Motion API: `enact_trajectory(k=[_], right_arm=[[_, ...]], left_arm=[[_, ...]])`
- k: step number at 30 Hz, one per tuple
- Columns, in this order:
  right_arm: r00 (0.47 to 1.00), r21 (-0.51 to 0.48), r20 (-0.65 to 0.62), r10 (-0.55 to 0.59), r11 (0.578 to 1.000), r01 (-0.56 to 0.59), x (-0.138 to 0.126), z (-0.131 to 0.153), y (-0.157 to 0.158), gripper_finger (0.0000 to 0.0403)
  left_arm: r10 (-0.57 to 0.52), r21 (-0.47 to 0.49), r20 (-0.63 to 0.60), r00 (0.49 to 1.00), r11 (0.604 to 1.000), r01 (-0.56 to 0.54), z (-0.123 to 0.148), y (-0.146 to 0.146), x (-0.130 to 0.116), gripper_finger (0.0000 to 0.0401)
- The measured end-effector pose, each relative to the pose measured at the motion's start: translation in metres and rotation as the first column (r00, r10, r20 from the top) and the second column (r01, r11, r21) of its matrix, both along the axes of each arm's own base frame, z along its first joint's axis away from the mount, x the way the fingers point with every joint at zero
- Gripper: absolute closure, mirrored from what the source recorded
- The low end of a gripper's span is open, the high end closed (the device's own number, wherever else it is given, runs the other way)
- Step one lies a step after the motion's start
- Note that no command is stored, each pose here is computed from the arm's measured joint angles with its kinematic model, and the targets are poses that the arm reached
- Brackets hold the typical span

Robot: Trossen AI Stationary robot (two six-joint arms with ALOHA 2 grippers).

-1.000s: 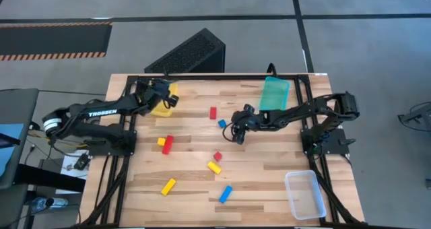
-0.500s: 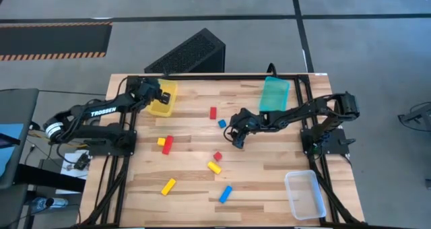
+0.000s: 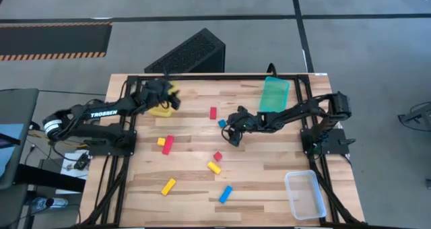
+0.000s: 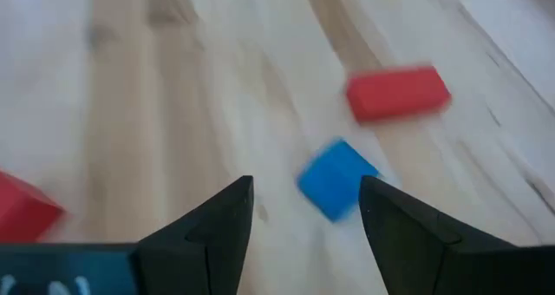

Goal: Sort & place blocks by color
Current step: Put the blue triangle block into the yellow bin, then put the blue circle block into the yellow bin

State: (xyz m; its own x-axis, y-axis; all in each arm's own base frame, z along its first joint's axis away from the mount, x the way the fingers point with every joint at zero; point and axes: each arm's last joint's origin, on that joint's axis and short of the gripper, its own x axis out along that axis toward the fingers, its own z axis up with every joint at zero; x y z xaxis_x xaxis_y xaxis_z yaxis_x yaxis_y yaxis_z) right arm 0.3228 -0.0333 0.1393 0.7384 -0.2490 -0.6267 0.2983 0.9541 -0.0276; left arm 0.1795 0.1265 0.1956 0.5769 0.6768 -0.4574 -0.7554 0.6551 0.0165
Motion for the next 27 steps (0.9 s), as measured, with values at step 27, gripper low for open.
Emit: enact_trajectory(k=[27], right_arm=[[0.986, -0.002, -0.148, -0.081, 0.997, 0.082, 0.033, -0.041, -0.023, 0.0184]], left_arm=[[-0.155, 0.228, -0.083, 0.984, 0.959, 0.170, -0.033, -0.023, 0.062, 0.0230]])
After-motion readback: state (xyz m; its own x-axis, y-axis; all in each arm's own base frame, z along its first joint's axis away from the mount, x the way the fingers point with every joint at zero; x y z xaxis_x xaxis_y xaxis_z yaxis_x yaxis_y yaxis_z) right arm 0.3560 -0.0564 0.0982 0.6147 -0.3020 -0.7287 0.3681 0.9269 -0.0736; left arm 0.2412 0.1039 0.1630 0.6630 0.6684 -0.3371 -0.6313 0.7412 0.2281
